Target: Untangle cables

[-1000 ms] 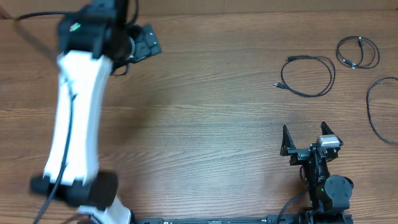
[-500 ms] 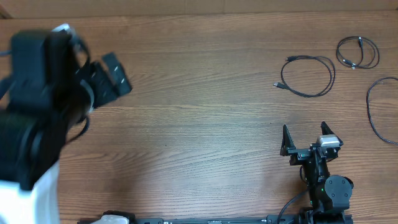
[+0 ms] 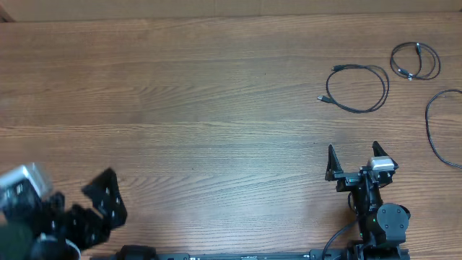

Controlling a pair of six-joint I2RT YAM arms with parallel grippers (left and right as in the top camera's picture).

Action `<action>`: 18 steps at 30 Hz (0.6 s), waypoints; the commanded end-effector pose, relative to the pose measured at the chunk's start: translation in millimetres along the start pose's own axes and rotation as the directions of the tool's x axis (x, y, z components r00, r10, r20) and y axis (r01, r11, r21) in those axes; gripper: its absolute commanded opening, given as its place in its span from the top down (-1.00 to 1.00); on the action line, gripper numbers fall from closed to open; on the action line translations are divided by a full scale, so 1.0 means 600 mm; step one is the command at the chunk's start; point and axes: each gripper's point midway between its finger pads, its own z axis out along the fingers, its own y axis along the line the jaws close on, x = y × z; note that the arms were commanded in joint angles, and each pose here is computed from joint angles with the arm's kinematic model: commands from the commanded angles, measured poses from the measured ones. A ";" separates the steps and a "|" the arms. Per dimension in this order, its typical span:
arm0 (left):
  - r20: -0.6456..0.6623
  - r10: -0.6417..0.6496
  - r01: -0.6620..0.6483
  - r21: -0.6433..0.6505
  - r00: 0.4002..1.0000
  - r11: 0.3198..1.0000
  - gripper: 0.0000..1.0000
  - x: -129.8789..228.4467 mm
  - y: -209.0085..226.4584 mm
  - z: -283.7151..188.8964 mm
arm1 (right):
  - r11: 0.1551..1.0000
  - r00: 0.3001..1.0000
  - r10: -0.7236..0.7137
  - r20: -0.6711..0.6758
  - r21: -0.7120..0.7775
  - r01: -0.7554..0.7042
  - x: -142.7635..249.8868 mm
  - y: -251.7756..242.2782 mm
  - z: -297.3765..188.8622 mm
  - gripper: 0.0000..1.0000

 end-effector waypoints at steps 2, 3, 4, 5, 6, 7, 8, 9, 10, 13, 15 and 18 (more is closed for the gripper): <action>0.064 -0.045 0.045 0.009 0.997 0.999 -0.99 0.039 0.030 0.018 | 1.000 1.000 -0.005 0.006 0.001 0.005 0.002 0.000 0.000 -0.99; 0.079 -0.048 0.047 0.024 0.996 0.999 -0.99 0.047 0.033 0.025 | 1.000 1.000 -0.005 0.006 0.001 0.005 0.002 0.000 0.000 -1.00; 0.091 -0.051 0.047 0.046 0.995 0.998 -0.99 0.058 0.034 0.034 | 1.000 1.000 -0.005 0.006 0.001 0.005 0.002 0.000 0.000 -1.00; 0.102 -0.053 0.046 0.067 0.993 0.997 -0.99 0.066 0.034 0.042 | 1.000 1.000 -0.005 0.006 0.001 0.005 0.002 0.000 0.000 -1.00; 0.112 -0.055 0.044 0.094 0.992 0.995 -0.99 0.075 0.033 0.053 | 1.000 1.000 -0.005 0.006 0.001 0.005 0.002 0.000 0.000 -1.00; 0.122 -0.057 0.042 0.117 0.991 0.992 -0.99 0.083 0.032 0.066 | 1.000 1.000 -0.005 0.006 0.001 0.005 0.002 0.000 0.000 -1.00; 0.130 -0.056 0.037 0.138 0.990 0.990 -0.99 0.089 0.031 0.077 | 1.000 1.000 -0.005 0.006 0.001 0.005 0.002 0.000 0.000 -1.00; 0.144 -0.054 0.031 0.157 0.988 0.987 -0.99 0.095 0.030 0.091 | 1.000 1.000 -0.005 0.006 0.001 0.005 0.002 0.000 0.000 -1.00; 0.157 -0.055 0.028 0.172 0.986 0.985 -0.99 0.100 0.030 0.105 | 1.000 1.000 -0.005 0.006 0.001 0.005 0.002 0.000 0.000 -1.00; 0.183 -0.050 0.013 0.196 0.982 0.980 -0.99 0.119 0.035 0.144 | 1.000 1.000 -0.005 0.006 0.001 0.005 0.002 0.000 0.000 -1.00; 0.206 -0.055 0.011 0.209 0.977 0.978 -0.99 0.132 0.041 0.169 | 1.000 1.000 -0.005 0.007 0.001 0.005 0.002 0.000 0.000 -1.00; 0.251 -0.066 0.004 0.240 0.966 0.971 -0.99 0.141 0.044 0.192 | 1.000 1.000 -0.005 0.006 0.001 0.005 0.002 0.000 0.000 -1.00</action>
